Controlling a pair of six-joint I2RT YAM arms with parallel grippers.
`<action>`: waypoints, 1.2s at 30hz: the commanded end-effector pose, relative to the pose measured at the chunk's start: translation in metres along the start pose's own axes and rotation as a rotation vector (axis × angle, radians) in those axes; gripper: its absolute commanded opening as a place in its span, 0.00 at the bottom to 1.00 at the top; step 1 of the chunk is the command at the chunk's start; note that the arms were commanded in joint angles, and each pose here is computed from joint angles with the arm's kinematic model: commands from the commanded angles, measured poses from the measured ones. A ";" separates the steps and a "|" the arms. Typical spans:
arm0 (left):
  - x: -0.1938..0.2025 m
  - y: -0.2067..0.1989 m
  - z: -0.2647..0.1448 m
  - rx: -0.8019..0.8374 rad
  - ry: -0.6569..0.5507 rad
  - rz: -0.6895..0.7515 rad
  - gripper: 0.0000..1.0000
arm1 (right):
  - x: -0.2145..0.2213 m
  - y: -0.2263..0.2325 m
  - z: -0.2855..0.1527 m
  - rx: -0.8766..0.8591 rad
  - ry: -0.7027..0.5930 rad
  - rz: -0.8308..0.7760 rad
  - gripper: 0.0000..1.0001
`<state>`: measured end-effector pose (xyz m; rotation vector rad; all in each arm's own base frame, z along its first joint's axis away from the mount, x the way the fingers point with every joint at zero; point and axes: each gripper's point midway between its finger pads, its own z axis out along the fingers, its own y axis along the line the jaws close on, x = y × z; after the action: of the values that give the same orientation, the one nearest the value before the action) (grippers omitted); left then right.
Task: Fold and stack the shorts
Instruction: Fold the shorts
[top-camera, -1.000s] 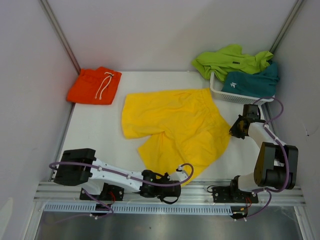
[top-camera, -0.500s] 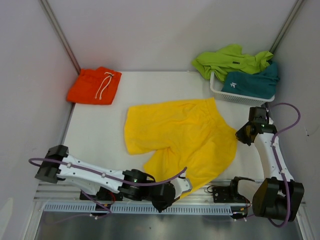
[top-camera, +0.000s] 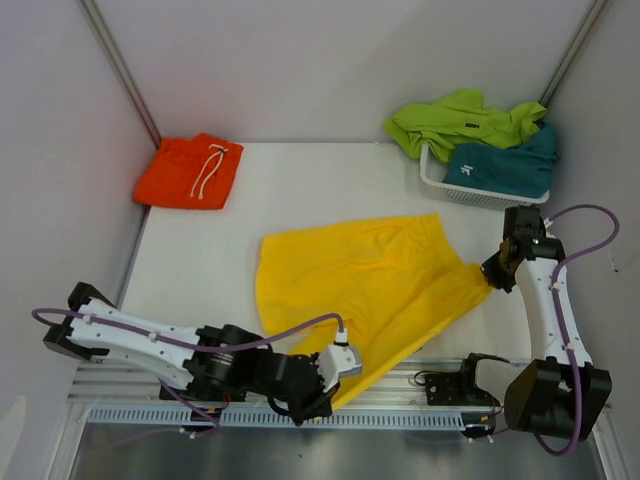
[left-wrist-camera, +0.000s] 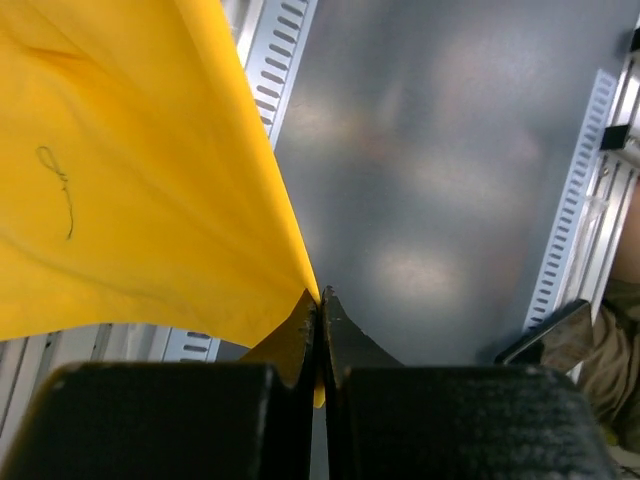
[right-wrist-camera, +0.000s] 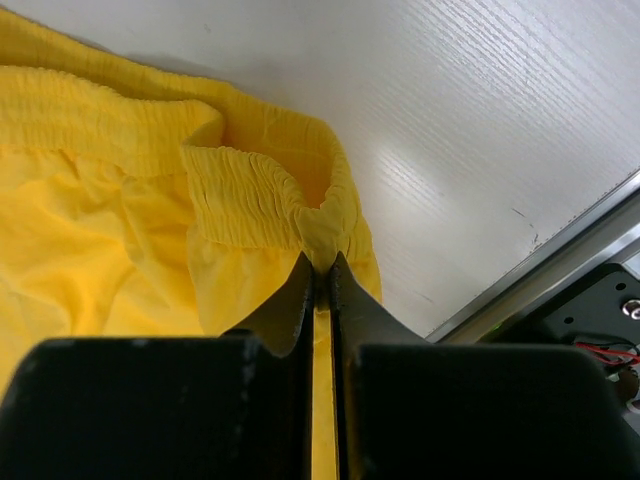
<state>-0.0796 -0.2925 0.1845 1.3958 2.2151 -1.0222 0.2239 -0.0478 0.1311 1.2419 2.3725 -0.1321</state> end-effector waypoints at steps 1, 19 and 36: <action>-0.020 0.003 -0.047 -0.018 -0.070 -0.082 0.00 | -0.027 0.013 -0.023 -0.060 -0.092 0.059 0.00; -0.050 0.172 -0.125 -0.576 -0.232 -0.294 0.00 | -0.038 0.080 -0.053 -0.183 -0.109 0.145 0.00; -0.110 0.273 -0.146 -0.737 -0.301 -0.346 0.00 | -0.048 0.124 -0.014 -0.204 -0.073 0.245 0.00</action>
<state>0.2018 -0.1741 0.2153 0.4851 2.3847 -0.3174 0.3147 -0.0044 0.1620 1.3660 2.2130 0.0849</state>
